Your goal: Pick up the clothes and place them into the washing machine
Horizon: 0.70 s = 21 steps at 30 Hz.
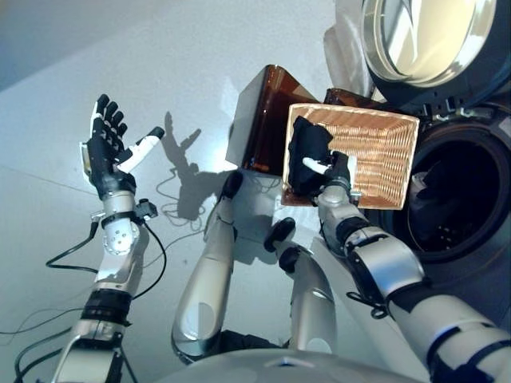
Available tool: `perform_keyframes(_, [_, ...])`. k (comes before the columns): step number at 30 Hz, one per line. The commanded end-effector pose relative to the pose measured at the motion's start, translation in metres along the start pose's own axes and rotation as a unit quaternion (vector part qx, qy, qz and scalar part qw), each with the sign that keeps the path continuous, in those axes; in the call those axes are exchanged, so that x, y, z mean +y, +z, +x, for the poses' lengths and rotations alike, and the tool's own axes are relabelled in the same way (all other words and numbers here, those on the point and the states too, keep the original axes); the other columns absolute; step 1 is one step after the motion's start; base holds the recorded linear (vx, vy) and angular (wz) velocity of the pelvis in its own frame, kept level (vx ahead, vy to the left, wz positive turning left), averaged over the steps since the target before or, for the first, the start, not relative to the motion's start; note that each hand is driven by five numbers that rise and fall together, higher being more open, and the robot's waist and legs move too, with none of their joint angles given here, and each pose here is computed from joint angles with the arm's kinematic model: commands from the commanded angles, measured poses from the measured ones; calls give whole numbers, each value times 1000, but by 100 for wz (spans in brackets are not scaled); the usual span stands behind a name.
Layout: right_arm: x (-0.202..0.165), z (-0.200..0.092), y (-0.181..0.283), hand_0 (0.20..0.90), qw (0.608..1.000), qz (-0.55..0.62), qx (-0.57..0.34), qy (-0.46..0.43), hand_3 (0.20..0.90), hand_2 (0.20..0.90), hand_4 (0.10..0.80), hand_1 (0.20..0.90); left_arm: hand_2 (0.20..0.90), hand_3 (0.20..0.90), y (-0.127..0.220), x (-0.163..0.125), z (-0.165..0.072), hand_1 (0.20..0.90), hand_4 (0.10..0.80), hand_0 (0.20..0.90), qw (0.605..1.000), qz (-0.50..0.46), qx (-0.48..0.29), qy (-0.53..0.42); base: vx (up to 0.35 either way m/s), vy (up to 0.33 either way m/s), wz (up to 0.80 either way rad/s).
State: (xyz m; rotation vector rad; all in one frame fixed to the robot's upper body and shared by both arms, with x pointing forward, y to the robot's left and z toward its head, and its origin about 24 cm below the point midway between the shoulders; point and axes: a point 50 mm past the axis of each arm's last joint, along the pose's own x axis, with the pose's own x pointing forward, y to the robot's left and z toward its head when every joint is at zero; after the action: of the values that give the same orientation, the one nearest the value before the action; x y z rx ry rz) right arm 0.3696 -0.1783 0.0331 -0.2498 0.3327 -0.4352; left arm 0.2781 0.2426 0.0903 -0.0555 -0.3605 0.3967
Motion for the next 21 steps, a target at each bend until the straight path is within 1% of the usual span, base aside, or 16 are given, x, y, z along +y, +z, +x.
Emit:
perform_keyframes(1, [4, -2, -1, 200, 1000, -1, -12, 1, 200, 200, 300, 200, 900, 900, 47, -2, 4, 900, 800, 900, 990, -41, -131, 0, 2, -4, 5])
perform_keyframes(8, [-22, 4, -18, 200, 999, 17, 19, -41, 200, 200, 300, 200, 900, 900, 38, 4, -1, 900, 800, 900, 993, -30, -112, 0, 0, 0, 0])
perform_keyframes(14, [-56, 12, -28, 200, 995, 37, 27, -94, 200, 200, 300, 200, 900, 900, 24, 15, -7, 900, 800, 900, 997, -16, -79, 9, 5, 6, -2])
perform_keyframes(15, [-62, 13, -28, 200, 993, 48, 25, -103, 200, 200, 300, 200, 900, 900, 21, 16, -8, 900, 800, 900, 997, -11, -72, 6, -71, 84, -14])
perform_keyframes(18, [-77, 11, -39, 200, 979, 153, 29, -131, 200, 200, 300, 200, 900, 900, 6, 22, -17, 900, 800, 900, 999, -2, -35, 8, -33, 88, -25])
perform_keyframes(19, [-78, 11, -40, 200, 979, 153, 29, -131, 200, 200, 300, 200, 900, 900, 5, 22, -18, 900, 800, 900, 999, -2, -35, 7, 29, 36, -27])
perform_keyframes(20, [-82, 10, -45, 200, 969, 200, 34, -142, 200, 200, 300, 200, 900, 900, 0, 24, -20, 900, 800, 900, 1000, 6, -23, 7, 33, 51, -15])
perform_keyframes(21, [-84, 8, -52, 200, 965, 211, 42, -147, 200, 200, 300, 200, 900, 900, -4, 24, -23, 900, 800, 900, 1000, 5, -13, 6, 44, 93, -12])
